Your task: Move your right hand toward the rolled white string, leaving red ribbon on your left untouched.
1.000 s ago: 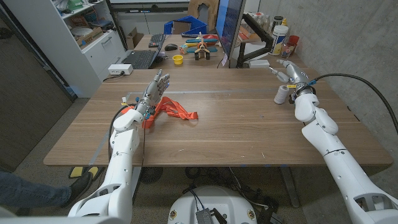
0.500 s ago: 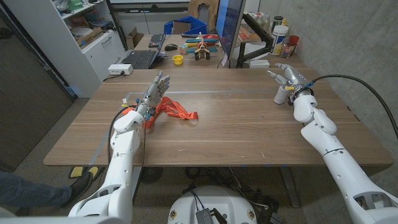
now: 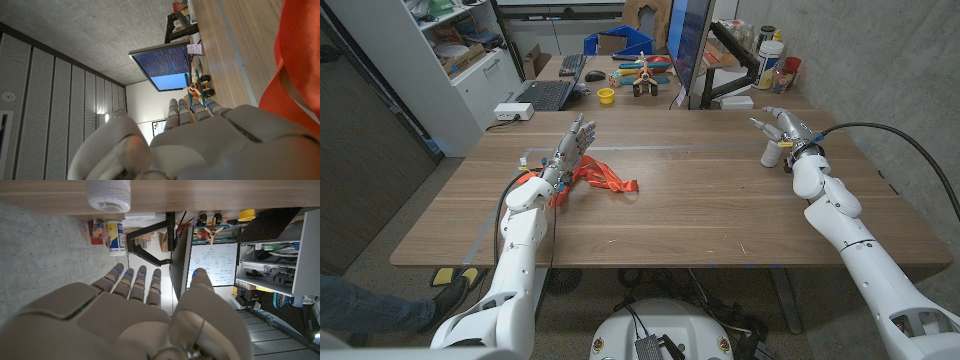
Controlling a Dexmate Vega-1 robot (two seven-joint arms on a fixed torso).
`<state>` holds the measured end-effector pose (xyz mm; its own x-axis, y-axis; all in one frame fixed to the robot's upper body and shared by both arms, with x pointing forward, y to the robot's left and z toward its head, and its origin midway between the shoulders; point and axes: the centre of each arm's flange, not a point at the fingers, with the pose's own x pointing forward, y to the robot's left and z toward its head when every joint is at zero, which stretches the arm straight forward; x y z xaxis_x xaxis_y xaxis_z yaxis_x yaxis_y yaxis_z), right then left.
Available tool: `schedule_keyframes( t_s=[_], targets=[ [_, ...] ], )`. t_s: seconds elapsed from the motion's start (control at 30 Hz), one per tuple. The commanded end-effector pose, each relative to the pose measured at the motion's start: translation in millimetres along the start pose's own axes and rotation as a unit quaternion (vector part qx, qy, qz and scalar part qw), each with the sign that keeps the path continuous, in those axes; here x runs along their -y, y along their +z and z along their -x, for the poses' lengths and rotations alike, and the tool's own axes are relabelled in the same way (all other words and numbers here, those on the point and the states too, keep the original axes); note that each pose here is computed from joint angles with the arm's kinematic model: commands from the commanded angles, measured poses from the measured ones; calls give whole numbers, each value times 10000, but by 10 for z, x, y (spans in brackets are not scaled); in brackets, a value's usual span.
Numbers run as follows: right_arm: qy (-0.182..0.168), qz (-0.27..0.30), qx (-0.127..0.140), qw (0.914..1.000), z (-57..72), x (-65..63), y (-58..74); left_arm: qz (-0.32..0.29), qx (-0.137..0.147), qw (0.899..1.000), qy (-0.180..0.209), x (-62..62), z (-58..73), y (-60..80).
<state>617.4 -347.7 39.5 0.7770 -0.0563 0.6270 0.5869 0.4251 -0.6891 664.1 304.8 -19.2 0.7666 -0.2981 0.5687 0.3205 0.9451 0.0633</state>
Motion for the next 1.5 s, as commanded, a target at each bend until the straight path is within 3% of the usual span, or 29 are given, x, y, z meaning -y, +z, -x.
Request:
schedule_keyframes(
  t_s=[0.03,1.5],
  targets=[
    [93,109,-62,9999,-47,-51,-20,34,-11,10000,10,-14,-18,-15],
    [224,146,-186,9995,-99,-216,-71,47,-59,10000,1,-74,-44,-62]
  ],
)
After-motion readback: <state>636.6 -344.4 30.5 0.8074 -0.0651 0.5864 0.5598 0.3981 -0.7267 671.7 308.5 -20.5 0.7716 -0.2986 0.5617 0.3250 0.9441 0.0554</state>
